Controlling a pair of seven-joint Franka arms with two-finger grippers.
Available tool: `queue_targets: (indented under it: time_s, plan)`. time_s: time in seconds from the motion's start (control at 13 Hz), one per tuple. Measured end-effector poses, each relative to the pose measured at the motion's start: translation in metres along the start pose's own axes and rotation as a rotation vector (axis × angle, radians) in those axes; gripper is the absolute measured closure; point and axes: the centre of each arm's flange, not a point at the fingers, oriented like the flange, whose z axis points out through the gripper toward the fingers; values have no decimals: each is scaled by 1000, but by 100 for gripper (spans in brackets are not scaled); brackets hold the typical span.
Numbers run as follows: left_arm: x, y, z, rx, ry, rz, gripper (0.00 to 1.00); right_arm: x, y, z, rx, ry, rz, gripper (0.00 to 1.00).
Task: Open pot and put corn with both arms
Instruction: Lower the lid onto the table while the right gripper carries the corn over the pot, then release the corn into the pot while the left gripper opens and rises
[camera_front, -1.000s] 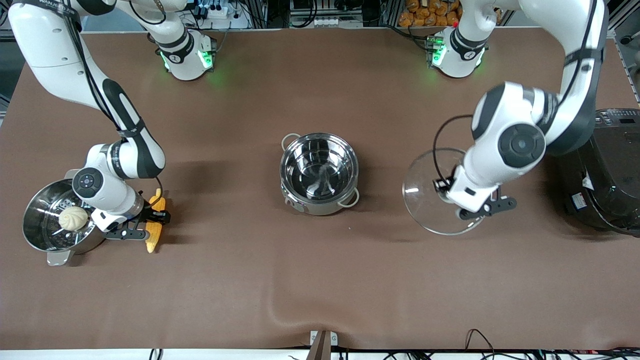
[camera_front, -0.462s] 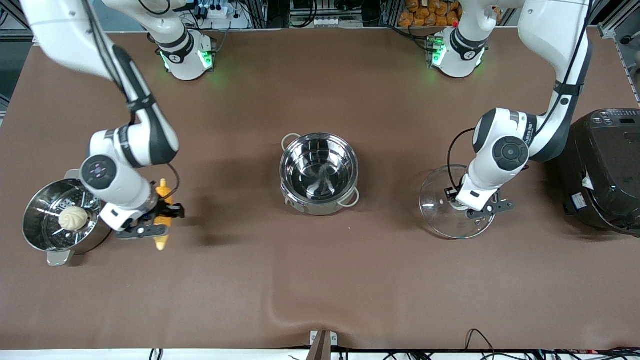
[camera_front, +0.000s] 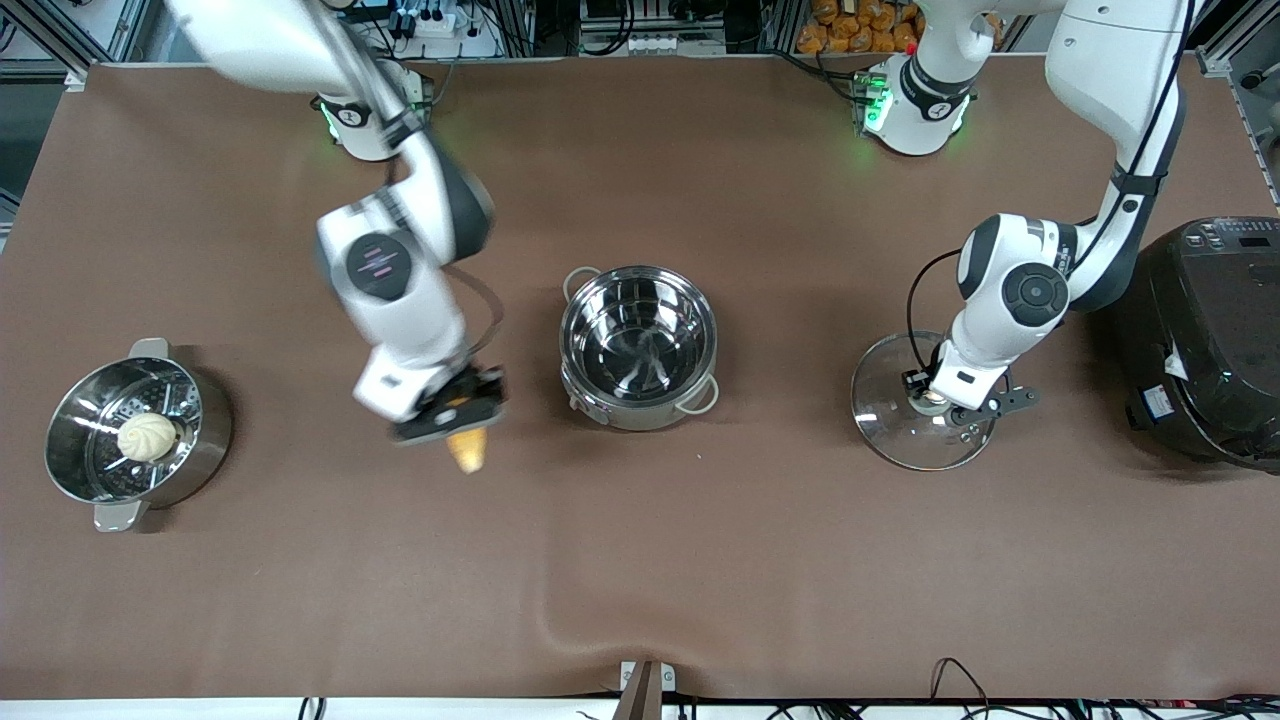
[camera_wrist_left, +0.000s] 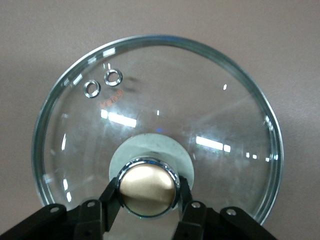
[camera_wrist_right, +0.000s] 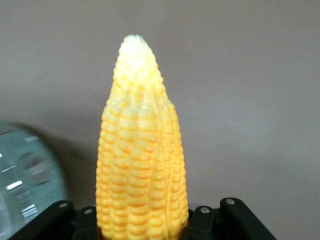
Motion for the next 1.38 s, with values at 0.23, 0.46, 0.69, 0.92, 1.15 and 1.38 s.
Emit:
queue_targets:
  time_s: [0.23, 0.46, 0.69, 0.92, 1.15, 1.38]
  plan:
    - [0, 1, 0, -1, 1, 1, 43, -13, -88, -24, 6, 24, -130, 98]
    - [6, 5, -10, -12, 24, 2, 13, -24, -146, -19, -44, 51, -261, 98]
    - [24, 10, -44, -32, 80, -2, 0, -26, -182, 13, -96, 51, -350, 98]
    - [42, 16, -98, -25, 99, -6, 0, -26, -205, 42, -109, 39, -387, 98]
    - [47, 32, -185, -9, 105, 8, 0, -34, -222, 47, -113, 27, -383, 99]
    - [44, 38, -277, 34, 64, 6, 0, -52, -244, 46, -139, -9, -330, 82]
